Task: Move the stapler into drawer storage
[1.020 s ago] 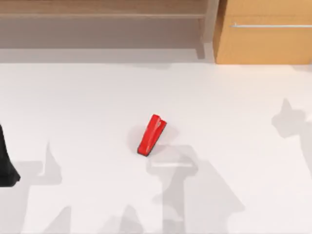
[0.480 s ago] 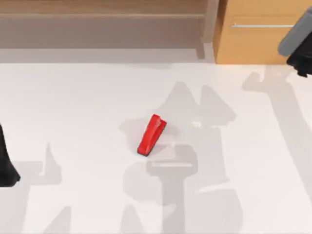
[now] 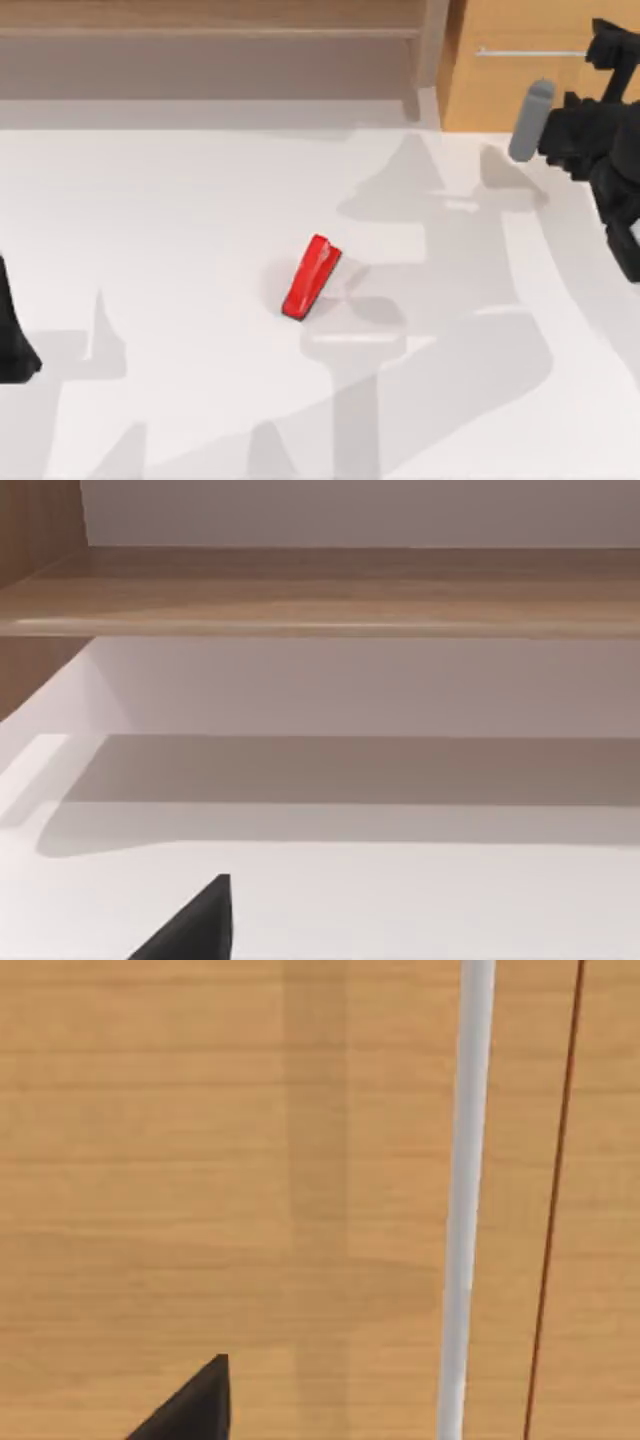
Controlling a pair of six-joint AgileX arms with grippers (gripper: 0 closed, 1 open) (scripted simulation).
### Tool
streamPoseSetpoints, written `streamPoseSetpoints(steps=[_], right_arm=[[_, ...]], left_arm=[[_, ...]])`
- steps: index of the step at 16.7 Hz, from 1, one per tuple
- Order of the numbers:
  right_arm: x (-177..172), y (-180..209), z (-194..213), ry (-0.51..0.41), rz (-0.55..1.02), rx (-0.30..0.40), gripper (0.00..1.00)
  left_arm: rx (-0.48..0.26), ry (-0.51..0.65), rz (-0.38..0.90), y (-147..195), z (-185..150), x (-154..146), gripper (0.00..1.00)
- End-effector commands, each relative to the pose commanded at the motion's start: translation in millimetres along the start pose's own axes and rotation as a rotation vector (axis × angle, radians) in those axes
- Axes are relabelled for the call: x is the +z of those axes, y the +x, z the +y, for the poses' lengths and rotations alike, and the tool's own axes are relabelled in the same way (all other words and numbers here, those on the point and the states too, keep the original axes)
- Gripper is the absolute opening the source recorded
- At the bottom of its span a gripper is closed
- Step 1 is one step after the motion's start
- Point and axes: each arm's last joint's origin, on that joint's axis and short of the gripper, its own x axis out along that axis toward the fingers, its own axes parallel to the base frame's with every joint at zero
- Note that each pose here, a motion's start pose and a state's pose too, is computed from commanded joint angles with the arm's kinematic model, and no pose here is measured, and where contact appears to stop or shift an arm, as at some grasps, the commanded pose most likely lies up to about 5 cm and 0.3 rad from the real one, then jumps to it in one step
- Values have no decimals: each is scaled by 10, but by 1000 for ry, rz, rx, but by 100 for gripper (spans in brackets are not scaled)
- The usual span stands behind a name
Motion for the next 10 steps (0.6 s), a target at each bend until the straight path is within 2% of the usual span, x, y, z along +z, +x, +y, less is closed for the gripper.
streamPoseSetpoints(steps=[10], right_arm=[[-1, 86, 69, -19, 2, 1, 100]], left_arm=[[0, 0, 0, 0, 0, 0, 100]])
